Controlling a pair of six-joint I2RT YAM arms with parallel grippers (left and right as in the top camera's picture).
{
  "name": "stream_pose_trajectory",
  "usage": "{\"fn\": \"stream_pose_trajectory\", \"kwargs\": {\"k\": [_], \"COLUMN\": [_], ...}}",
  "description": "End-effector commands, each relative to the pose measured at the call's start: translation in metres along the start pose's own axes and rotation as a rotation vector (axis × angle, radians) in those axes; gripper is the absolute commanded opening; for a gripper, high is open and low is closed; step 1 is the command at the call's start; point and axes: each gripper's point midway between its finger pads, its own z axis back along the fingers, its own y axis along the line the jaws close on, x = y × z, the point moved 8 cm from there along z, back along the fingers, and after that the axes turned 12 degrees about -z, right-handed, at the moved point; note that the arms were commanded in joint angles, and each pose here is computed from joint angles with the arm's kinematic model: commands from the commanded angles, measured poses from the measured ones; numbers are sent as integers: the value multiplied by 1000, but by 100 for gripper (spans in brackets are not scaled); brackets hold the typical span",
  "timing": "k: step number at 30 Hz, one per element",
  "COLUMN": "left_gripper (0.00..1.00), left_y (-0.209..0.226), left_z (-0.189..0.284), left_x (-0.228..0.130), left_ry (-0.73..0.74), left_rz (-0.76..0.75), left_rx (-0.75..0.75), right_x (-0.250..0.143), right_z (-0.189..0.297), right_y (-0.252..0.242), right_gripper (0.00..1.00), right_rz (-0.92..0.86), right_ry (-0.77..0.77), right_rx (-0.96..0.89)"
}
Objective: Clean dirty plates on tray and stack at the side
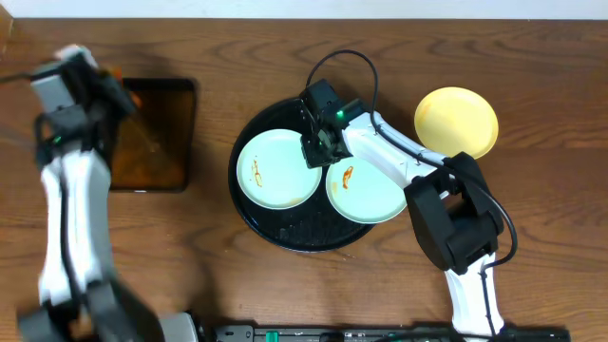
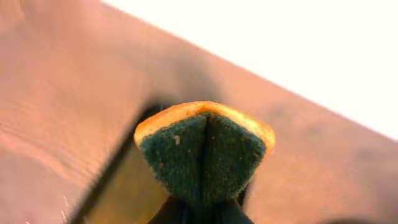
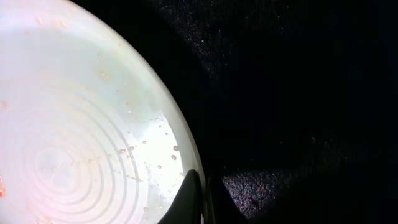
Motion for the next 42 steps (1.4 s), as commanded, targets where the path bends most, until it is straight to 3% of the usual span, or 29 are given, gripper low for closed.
{"fn": "stream_pose_trajectory", "kwargs": {"k": [1, 3, 6, 11, 15, 21, 25, 28, 34, 36, 42], "left_gripper": [8, 8, 8, 7, 7, 8, 7, 7, 8, 7, 7], "left_y": [-19, -22, -16, 9, 11, 5, -19, -33, -62, -89, -154], "left_z": [76, 86, 63, -37, -61, -19, 35, 58, 50, 36, 10], "left_x": [52, 52, 37, -43, -81, -38, -2, 0, -46, -73, -122], "left_ry": [-231, -239, -178, 162, 332, 164, -5, -11, 304, 452, 661], "left_rz": [-54, -59, -47, -18, -22, -26, -12, 49, 322, 306, 162], "left_rx": [-23, -26, 3, 126, 113, 111, -67, -182, -227, -257, -342], "right_x": [4, 4, 3, 3, 2, 4, 4, 5, 5, 5, 5], "right_z": [3, 3, 3, 3, 3, 3, 3, 3, 3, 3, 3], "right_y": [1, 1, 1, 0, 0, 1, 1, 2, 2, 2, 2], "right_gripper": [1, 1, 1, 1, 1, 1, 1, 1, 1, 1, 1], "right_rz": [19, 19, 19, 19, 19, 19, 19, 20, 20, 20, 20], "right_ry": [-29, -30, -29, -29, -20, -33, -34, -39, -39, -39, -38], "right_rx": [-24, -23, -23, -24, -29, -22, -20, -17, -17, -17, -18]}}
